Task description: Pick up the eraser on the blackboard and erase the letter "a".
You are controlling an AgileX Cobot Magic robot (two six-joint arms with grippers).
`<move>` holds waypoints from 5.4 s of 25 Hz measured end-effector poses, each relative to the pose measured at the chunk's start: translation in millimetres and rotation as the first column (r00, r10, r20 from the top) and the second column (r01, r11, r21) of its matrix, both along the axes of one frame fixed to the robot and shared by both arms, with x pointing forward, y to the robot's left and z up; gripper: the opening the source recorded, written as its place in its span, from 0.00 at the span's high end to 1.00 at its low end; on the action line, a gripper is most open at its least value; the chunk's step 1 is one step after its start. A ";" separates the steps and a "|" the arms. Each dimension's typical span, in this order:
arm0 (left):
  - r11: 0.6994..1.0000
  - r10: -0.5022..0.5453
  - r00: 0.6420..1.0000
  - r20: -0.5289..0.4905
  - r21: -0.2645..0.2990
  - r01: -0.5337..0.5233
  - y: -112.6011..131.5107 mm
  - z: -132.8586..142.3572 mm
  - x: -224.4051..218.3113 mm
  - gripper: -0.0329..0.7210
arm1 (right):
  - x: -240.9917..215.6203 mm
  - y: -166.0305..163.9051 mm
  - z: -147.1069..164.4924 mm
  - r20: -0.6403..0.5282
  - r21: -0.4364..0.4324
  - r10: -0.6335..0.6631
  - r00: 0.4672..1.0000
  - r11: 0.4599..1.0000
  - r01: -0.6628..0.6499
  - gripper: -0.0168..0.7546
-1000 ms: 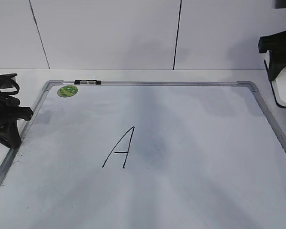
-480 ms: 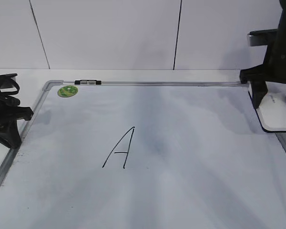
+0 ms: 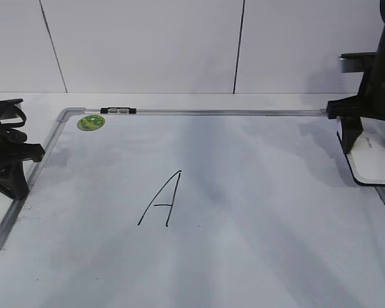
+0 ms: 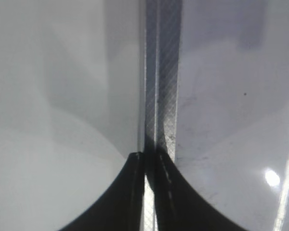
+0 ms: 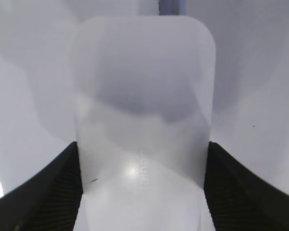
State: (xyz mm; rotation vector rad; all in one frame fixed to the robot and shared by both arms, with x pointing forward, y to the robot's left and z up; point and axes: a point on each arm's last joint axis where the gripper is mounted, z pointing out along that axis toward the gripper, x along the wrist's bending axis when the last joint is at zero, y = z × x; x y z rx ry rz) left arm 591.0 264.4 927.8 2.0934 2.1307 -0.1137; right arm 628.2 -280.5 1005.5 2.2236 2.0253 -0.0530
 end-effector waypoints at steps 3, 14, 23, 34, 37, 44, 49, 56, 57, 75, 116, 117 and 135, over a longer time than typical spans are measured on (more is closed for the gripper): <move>1.000 0.000 1.000 0.000 0.000 0.000 0.0 0.0 0.0 0.91 | 0.4 -5.6 -1.0 -0.005 0.017 -0.012 1.000 1.000 0.012 0.26; 1.000 0.000 1.000 0.000 -0.002 0.000 -0.2 0.0 0.0 0.91 | 6.3 -3.4 -25.7 -0.069 0.052 0.010 0.998 0.999 -0.007 0.26; 1.000 -0.002 1.000 0.000 -0.002 0.002 -0.2 0.0 0.0 0.90 | 8.8 -3.3 -37.9 -0.099 0.051 0.019 0.995 0.999 -0.014 0.26; 1.000 -0.002 1.000 0.000 -0.002 0.002 -0.2 0.0 0.0 0.90 | 9.1 -4.7 -38.1 -0.097 0.037 0.025 0.995 0.999 -0.021 0.26; 1.000 -0.002 1.000 0.000 -0.002 0.002 -0.2 0.0 0.0 0.90 | 9.1 -4.7 -38.1 -0.097 0.037 0.025 0.995 0.999 -0.021 0.26; 1.000 -0.001 1.000 0.000 -0.003 0.001 -0.3 0.0 0.0 0.90 | 9.3 -4.8 -38.1 -0.095 0.037 0.025 0.995 0.999 -0.022 0.26; 1.000 0.001 1.000 0.000 -0.005 -0.001 -0.5 0.1 0.0 0.90 | 9.3 -4.8 -38.1 -0.095 0.037 0.025 0.995 0.999 -0.022 0.26; 1.000 0.001 1.000 0.000 -0.006 -0.001 -0.5 0.1 0.0 0.90 | 9.3 -4.2 -38.1 -0.095 0.043 0.023 0.995 0.999 -0.019 0.26; 1.000 0.001 1.000 0.000 -0.006 -0.001 -0.5 0.1 0.0 0.90 | 9.3 -3.8 -38.1 -0.095 0.047 0.022 0.995 0.999 -0.017 0.26; 1.000 0.002 1.000 0.000 -0.007 -0.002 -0.6 0.1 0.0 0.90 | 9.5 -2.7 -37.7 -0.096 0.067 0.058 0.994 0.996 -0.052 0.12; 0.999 -0.030 0.984 0.173 -0.026 0.035 -1.1 105.2 -13.9 0.53 | -45.6 1.4 120.9 0.317 0.156 -0.005 0.948 0.987 -0.047 0.15; 0.999 -0.031 0.981 0.194 -0.027 0.037 -0.9 114.6 -18.4 0.53 | -51.5 1.7 129.5 0.339 0.163 -0.007 0.941 0.985 -0.051 0.15; 0.991 -0.100 0.845 0.525 -0.027 0.135 -7.7 248.7 -139.2 0.53 | -256.6 -6.0 190.7 0.615 0.183 -0.022 0.788 0.976 -0.115 0.17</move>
